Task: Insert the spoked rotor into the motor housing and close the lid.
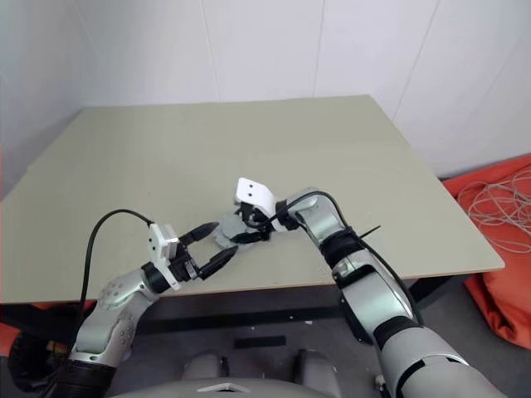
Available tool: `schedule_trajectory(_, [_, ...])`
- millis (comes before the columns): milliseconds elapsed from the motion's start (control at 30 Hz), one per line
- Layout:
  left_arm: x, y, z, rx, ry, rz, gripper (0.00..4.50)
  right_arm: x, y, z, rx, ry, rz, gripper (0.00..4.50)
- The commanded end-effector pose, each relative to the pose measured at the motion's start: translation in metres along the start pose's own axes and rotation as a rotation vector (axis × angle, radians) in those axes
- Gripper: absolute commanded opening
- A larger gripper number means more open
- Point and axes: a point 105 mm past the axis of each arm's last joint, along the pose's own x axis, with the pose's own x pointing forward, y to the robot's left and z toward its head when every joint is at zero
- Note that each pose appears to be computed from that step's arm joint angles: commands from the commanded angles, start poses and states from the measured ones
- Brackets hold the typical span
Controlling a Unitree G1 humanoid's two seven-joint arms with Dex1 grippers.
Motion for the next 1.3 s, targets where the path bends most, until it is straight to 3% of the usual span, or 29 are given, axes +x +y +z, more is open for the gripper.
schedule_trajectory(33, [0.002, -0.003, 0.011, 0.025, -0.038, -0.011, 4.5, 0.004, 0.001, -0.005, -0.016, 0.046, 0.013, 3.2])
schedule_trajectory(333, [0.002, -0.002, 0.011, 0.024, -0.032, -0.012, 4.5, 0.005, 0.003, -0.006, -0.018, 0.045, 0.025, 3.2])
schedule_trajectory(733, [0.012, 0.027, 0.009, 0.011, 0.028, 0.056, 4.5, 0.007, 0.008, -0.007, -0.002, 0.04, 0.035, 3.2])
schedule_trajectory(867, [0.018, 0.031, 0.007, 0.021, 0.06, 0.012, 3.59, 0.008, 0.009, -0.007, 0.0, 0.037, 0.035, 3.2])
schedule_trajectory(1200, [0.031, 0.047, 0.011, 0.068, 0.115, -0.057, 0.19, 0.009, 0.01, -0.005, 0.005, 0.03, 0.03, 3.2])
schedule_trajectory(1300, [0.035, 0.05, 0.011, 0.077, 0.139, -0.072, 0.01, 0.01, 0.01, -0.005, 0.006, 0.029, 0.028, 3.2])
